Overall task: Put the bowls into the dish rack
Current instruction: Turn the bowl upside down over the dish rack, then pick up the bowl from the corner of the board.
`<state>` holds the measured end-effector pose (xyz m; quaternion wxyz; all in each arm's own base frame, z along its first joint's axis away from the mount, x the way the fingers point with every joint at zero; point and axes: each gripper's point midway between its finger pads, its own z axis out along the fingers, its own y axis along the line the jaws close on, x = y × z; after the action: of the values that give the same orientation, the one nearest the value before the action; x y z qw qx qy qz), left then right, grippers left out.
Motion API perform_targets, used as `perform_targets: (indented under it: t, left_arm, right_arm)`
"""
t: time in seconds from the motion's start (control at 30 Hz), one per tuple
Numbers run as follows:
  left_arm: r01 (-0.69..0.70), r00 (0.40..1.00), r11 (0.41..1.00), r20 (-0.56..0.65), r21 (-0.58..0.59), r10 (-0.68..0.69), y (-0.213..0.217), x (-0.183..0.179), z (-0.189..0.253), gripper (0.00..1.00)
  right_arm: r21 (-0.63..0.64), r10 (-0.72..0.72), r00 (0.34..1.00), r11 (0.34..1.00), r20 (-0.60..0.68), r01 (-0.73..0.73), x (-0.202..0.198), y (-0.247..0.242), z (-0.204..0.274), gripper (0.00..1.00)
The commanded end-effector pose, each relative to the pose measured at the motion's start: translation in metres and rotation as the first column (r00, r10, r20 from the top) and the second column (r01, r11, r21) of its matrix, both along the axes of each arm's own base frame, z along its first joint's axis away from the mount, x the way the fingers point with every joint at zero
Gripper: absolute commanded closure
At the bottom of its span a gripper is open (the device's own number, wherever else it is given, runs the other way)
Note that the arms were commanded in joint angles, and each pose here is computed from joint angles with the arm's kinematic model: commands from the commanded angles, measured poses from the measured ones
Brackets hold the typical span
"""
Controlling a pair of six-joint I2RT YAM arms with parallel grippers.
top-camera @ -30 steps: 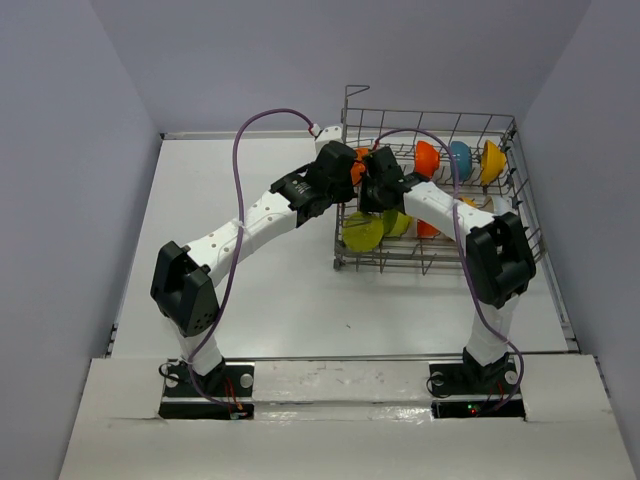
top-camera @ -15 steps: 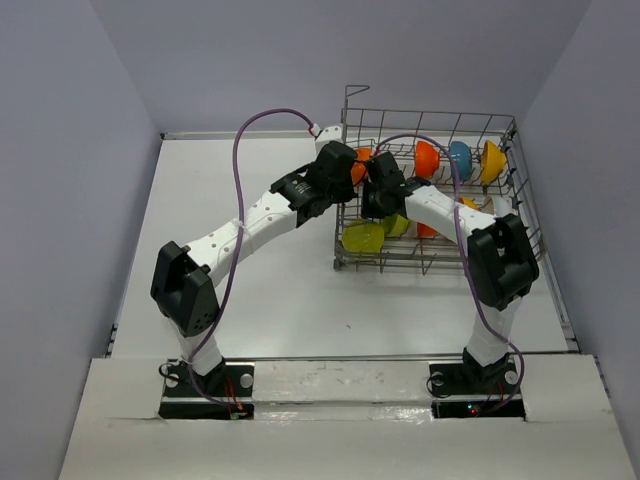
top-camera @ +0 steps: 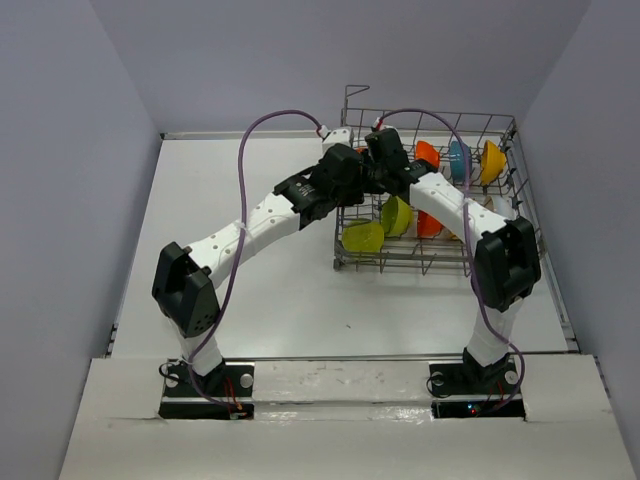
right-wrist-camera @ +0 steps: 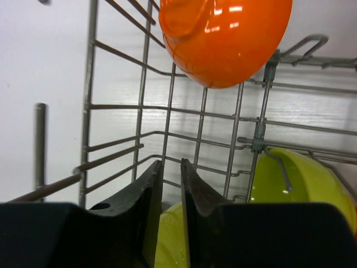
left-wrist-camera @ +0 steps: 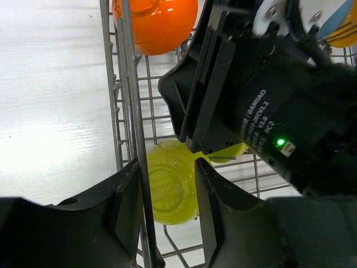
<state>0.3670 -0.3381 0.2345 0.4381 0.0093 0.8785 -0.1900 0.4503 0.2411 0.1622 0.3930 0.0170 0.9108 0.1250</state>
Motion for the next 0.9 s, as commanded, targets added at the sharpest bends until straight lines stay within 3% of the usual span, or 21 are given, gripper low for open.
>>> perform_targets:
  t: [0.0, 0.07, 0.3, 0.5, 0.53, 0.67, 0.87]
  left_arm:
    - [0.008, 0.992, 0.998, 0.126, -0.067, 0.001, 0.003, -0.002, 0.07, 0.5]
    - [0.001, 0.988, 0.998, 0.153, -0.07, 0.01, 0.007, -0.002, 0.082, 0.45]
    - [-0.118, 0.955, 0.99, 0.265, -0.081, 0.136, 0.046, 0.002, 0.129, 0.35]
    - [-0.31, 0.894, 0.945, 0.306, -0.108, 0.328, 0.123, -0.008, 0.156, 0.34]
    - [-0.325, 0.874, 0.93, 0.322, -0.17, 0.364, 0.143, -0.021, 0.175, 0.34]
    - [-0.405, 0.82, 0.882, 0.331, -0.241, 0.467, 0.212, -0.046, 0.177, 0.33]
    - [-0.485, 0.741, 0.82, 0.356, -0.303, 0.569, 0.281, -0.098, 0.197, 0.33]
  right_arm:
    - [0.042, -0.044, 0.988, 0.998, 0.15, 0.038, 0.012, -0.005, 0.072, 0.69]
    - [0.041, -0.064, 0.983, 0.997, 0.171, 0.058, 0.013, -0.009, 0.08, 0.62]
    - [0.06, -0.14, 0.953, 0.99, 0.268, 0.128, 0.007, -0.029, 0.124, 0.59]
    - [0.107, -0.142, 0.926, 0.988, 0.349, 0.112, -0.012, -0.04, 0.174, 0.43]
    - [0.136, -0.119, 0.922, 0.988, 0.369, 0.073, -0.024, -0.039, 0.192, 0.39]
    - [0.204, 0.021, 0.915, 0.972, 0.403, -0.113, -0.066, -0.009, 0.225, 0.39]
    - [0.147, 0.302, 0.881, 0.915, 0.365, -0.375, -0.127, 0.102, 0.201, 0.38]
